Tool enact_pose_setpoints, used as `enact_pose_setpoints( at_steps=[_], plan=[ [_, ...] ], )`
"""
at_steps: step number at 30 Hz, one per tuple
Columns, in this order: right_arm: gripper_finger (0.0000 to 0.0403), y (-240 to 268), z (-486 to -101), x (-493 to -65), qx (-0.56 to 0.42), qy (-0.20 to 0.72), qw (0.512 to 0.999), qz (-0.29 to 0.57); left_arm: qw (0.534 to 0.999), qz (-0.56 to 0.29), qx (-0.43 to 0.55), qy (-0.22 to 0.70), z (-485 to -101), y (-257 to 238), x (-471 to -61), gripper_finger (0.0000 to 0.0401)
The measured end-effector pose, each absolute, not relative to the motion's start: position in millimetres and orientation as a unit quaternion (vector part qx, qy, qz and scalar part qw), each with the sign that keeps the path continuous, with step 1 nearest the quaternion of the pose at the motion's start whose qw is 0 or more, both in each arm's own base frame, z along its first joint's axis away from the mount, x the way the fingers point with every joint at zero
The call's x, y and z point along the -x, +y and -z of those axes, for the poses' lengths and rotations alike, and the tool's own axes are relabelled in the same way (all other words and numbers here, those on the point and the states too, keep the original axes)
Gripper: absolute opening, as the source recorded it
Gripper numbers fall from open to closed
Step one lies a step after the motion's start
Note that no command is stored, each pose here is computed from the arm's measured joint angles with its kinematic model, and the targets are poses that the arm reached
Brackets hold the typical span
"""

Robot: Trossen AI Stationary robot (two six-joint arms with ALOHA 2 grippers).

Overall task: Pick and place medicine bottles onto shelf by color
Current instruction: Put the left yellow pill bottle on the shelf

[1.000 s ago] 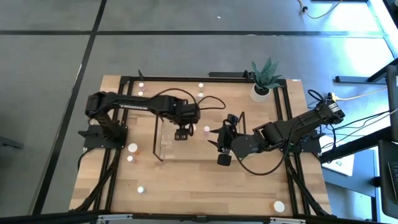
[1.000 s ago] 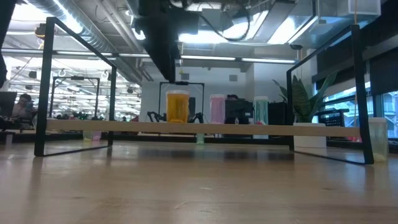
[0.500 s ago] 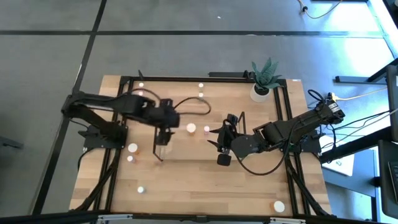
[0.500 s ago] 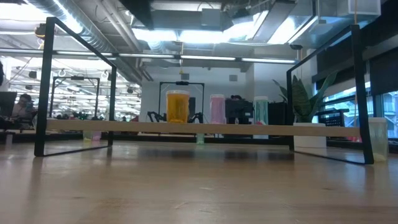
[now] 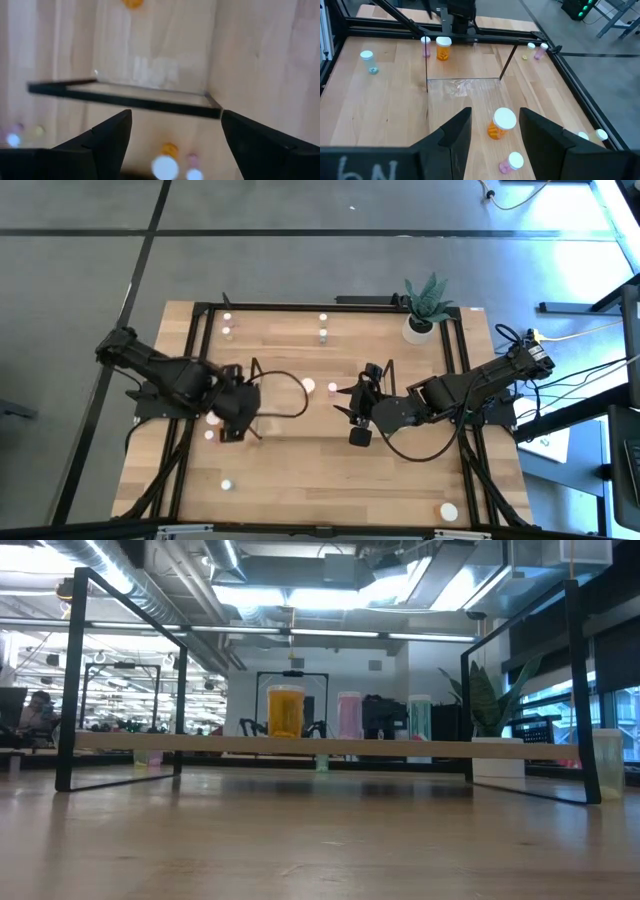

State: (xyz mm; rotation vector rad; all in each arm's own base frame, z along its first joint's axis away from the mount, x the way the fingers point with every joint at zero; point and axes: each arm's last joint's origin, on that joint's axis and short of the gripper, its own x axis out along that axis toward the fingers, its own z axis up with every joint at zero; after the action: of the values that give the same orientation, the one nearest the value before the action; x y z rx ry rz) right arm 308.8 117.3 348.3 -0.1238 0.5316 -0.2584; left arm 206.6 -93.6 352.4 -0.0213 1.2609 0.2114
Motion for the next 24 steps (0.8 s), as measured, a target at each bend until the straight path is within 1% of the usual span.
enact_pose_setpoints(
  at_steps=[11,19,21,24],
  plan=[
    [0.0168,117.6,-348.2,-308.8,0.046,0.261,0.956,0.128,0.802,-0.115,0.082,0.581,-352.0,-135.6,-180.0,0.0302],
    [0.0168,124.9,-345.2,-304.4,0.045,0.305,0.951,0.008,0.806,-0.123,0.111,0.569,-352.2,-153.6,-165.1,0.0302],
    [0.0168,125.7,-347.0,-297.6,0.043,0.318,0.947,-0.005,0.810,-0.125,0.110,0.563,-352.3,-155.9,-162.9,0.0302],
    [0.0168,125.5,-353.0,-281.0,0.022,0.336,0.942,-0.001,0.817,-0.127,0.104,0.553,-352.5,-158.5,-160.5,0.0302]
  ],
)
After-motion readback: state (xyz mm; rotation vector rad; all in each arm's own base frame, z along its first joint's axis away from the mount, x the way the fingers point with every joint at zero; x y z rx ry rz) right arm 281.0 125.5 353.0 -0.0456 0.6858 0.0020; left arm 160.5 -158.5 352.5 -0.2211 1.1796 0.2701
